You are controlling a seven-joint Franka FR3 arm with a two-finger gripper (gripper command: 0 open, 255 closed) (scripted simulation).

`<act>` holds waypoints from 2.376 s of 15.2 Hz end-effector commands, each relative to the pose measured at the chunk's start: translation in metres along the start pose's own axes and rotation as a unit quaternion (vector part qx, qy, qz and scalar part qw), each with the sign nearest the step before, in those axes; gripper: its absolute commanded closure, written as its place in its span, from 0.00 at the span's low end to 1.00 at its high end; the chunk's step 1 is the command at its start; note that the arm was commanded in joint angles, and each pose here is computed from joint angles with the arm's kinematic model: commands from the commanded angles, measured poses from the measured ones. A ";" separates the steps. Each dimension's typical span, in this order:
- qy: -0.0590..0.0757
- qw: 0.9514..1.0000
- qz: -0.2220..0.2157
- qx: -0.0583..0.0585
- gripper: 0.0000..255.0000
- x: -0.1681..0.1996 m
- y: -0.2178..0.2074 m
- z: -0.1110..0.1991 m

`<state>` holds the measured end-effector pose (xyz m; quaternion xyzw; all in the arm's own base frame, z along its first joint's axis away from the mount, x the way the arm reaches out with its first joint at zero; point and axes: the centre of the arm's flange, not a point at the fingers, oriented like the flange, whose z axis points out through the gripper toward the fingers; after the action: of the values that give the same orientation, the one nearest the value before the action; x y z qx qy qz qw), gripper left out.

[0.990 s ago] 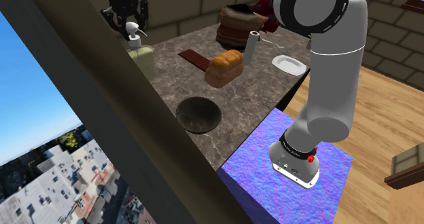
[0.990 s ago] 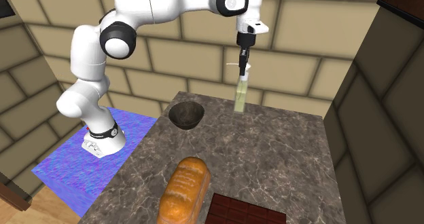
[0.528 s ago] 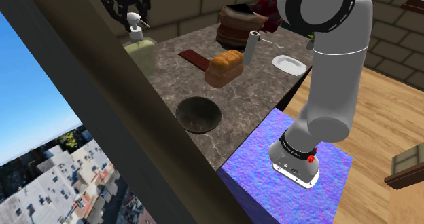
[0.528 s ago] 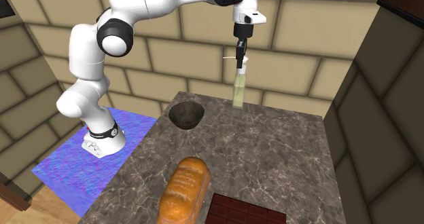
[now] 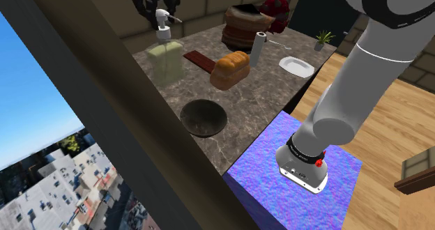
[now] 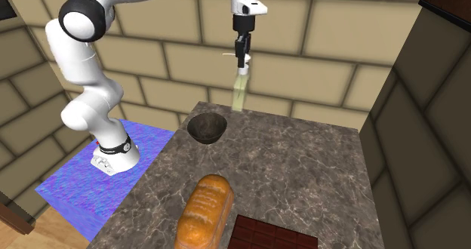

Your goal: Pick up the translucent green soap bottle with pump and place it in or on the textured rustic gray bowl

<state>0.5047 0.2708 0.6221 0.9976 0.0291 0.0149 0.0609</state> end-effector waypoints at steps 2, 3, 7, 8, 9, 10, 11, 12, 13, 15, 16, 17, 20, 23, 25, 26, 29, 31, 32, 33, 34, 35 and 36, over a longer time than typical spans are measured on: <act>0.000 1.000 0.000 0.000 1.00 -0.039 0.012 -0.015; 0.000 1.000 0.000 0.000 1.00 -0.051 0.016 -0.019; 0.000 1.000 0.000 0.000 1.00 -0.099 0.031 -0.036; 0.000 1.000 0.000 0.000 1.00 -0.111 0.035 -0.040; 0.000 1.000 0.000 0.000 1.00 -0.123 0.039 -0.045; 0.000 1.000 0.000 0.000 1.00 -0.135 0.043 -0.049; 0.000 1.000 0.000 0.000 1.00 -0.135 0.043 -0.044; 0.000 1.000 0.000 0.000 1.00 -0.135 0.042 -0.039; 0.000 1.000 0.000 0.000 1.00 -0.135 0.041 -0.034; 0.000 1.000 0.000 0.000 1.00 -0.136 0.040 -0.023; 0.000 1.000 0.000 0.000 1.00 -0.136 0.039 -0.018; 0.000 1.000 0.000 0.000 1.00 -0.136 0.039 -0.013; 0.000 1.000 0.000 0.000 1.00 -0.136 0.037 0.003; 0.000 1.000 0.000 0.000 1.00 -0.137 0.035 0.019; 0.000 1.000 0.000 0.000 1.00 -0.137 0.034 0.029; 0.000 1.000 0.000 0.000 1.00 -0.137 0.033 0.035; 0.000 1.000 0.000 0.000 1.00 -0.138 0.031 0.050; 0.000 1.000 0.000 0.000 1.00 -0.138 0.030 0.061; 0.000 1.000 0.000 0.000 1.00 -0.138 0.029 0.066; 0.000 1.000 0.000 0.000 1.00 -0.138 0.028 0.071; 0.000 1.000 0.000 0.000 1.00 -0.138 0.028 0.076; 0.000 1.000 0.000 0.000 1.00 -0.138 0.027 0.082; 0.000 1.000 0.000 0.000 1.00 -0.139 0.026 0.087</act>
<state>0.3718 0.2254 0.5410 0.9976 0.0288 0.0145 0.0610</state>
